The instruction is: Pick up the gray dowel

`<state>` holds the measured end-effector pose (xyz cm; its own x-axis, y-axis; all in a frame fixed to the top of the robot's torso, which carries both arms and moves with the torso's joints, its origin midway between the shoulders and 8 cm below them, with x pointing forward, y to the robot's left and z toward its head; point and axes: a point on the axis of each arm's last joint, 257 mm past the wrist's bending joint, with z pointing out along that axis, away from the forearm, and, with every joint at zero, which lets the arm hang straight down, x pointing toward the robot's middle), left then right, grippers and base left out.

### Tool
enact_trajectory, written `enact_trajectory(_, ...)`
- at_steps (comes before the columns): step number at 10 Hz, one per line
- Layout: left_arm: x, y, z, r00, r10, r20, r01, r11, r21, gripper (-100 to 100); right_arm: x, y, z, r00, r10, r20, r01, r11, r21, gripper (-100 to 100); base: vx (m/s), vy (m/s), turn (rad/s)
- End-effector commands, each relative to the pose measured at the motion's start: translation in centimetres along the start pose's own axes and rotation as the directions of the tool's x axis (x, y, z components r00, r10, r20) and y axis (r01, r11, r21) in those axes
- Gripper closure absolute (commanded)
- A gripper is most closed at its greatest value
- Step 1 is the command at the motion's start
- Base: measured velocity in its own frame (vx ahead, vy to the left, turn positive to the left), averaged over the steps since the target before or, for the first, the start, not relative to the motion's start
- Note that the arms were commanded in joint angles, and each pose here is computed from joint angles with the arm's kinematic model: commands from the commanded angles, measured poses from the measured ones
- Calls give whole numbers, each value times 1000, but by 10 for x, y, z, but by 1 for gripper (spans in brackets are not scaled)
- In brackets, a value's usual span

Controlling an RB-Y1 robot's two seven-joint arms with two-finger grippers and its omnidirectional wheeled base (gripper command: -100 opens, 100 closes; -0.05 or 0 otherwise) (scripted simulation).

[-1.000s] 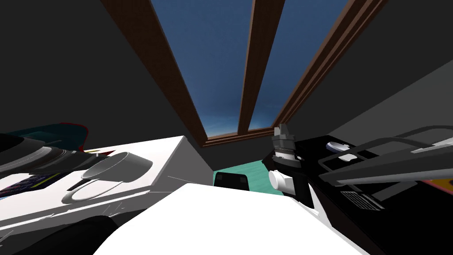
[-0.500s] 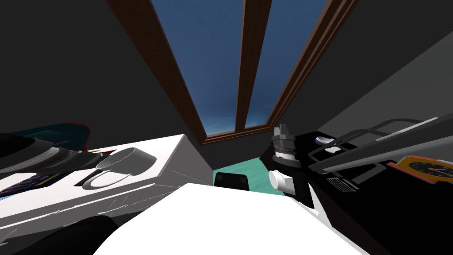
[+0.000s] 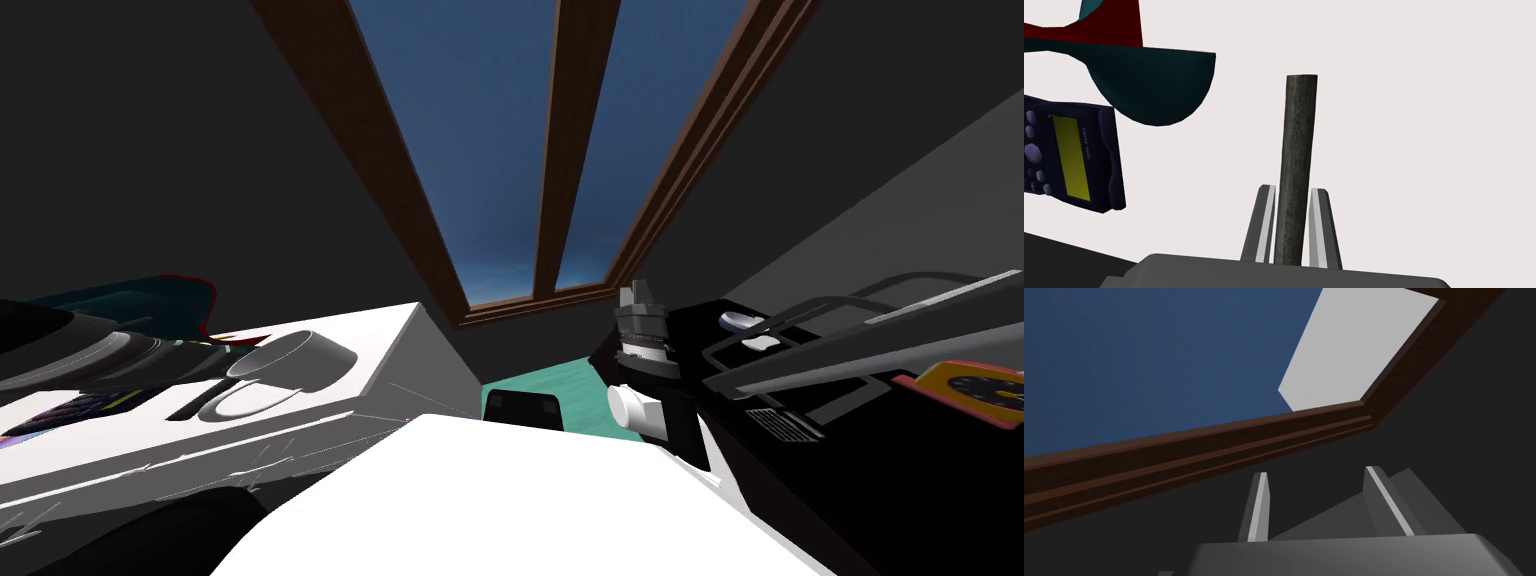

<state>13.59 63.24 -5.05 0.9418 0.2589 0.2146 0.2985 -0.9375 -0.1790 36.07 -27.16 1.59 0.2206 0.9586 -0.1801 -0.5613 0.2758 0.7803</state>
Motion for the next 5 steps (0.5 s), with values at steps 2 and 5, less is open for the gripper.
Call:
enact_trajectory(2, -3, 6, -13, 999, 46, -2, -46, 999, -8, 100, 0, 0, 0, 1000, 0, 0, 0, 1000, 0, 0, 143, -11, 244)
enact_trajectory(5, -4, 6, -15, 999, 53, -2, -53, 999, -10, 0, 0, 0, 0, 1000, 0, 0, 0, 1000, 0, 0, 67, -6, 66)
